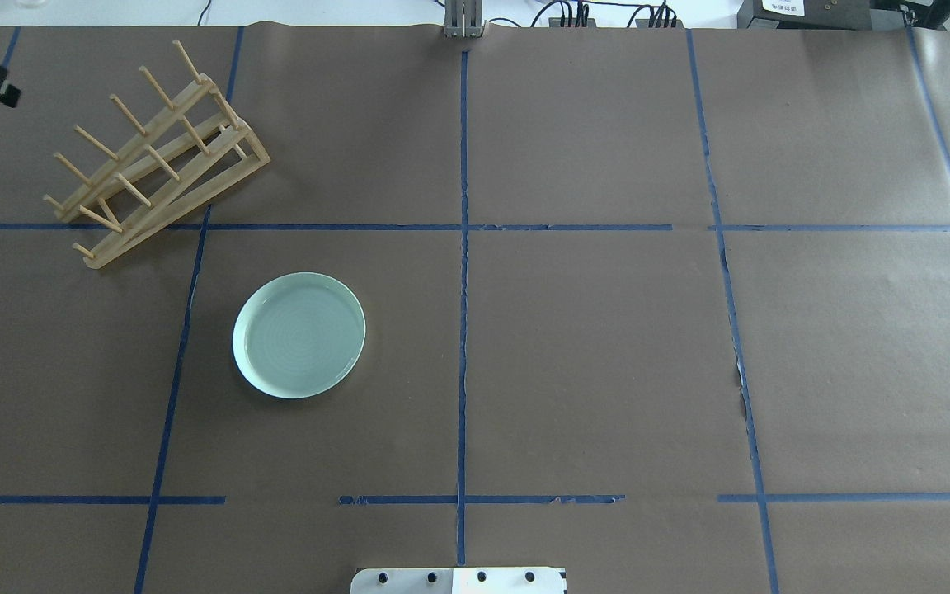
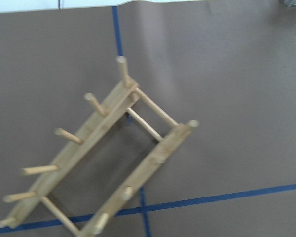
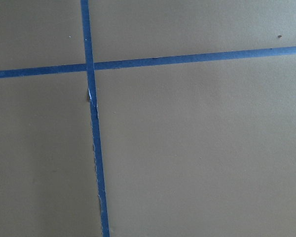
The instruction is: Place plate on table
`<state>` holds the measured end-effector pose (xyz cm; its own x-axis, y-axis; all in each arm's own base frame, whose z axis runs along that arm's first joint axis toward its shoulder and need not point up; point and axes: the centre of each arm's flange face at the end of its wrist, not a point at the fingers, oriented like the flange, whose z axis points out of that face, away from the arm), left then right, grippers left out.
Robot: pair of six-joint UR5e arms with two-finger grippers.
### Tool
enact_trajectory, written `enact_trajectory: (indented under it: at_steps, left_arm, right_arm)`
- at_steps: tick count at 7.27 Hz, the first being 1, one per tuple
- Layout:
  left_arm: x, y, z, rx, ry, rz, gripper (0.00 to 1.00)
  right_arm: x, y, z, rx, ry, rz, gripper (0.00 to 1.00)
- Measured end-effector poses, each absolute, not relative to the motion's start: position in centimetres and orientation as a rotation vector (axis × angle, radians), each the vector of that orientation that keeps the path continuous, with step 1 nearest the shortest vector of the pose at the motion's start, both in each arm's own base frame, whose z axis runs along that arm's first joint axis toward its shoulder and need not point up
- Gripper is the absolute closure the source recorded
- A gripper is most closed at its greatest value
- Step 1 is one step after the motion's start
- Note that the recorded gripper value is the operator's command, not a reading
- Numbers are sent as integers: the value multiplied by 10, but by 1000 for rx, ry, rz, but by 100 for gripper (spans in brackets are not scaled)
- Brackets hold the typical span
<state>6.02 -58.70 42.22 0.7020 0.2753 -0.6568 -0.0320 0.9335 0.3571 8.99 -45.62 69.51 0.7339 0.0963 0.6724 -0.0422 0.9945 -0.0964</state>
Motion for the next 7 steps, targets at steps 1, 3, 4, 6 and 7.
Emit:
enact_trajectory:
  at_steps: [1, 3, 4, 6, 7]
  left_arm:
    - [10, -568, 483, 313, 740, 189, 0]
    - [-40, -519, 565, 231, 714, 147, 0]
    - [-47, -498, 590, 186, 713, 124, 0]
    - [-51, -478, 612, 141, 721, 104, 0]
    - [-50, -471, 619, 123, 751, 96, 0]
  right_arm:
    - [90, -456, 695, -77, -743, 76, 0]
    - [90, -456, 695, -77, -743, 76, 0]
    - [90, -456, 695, -77, -743, 77, 0]
    - [90, -456, 695, -77, -743, 76, 0]
    - [90, -456, 695, -77, -743, 76, 0]
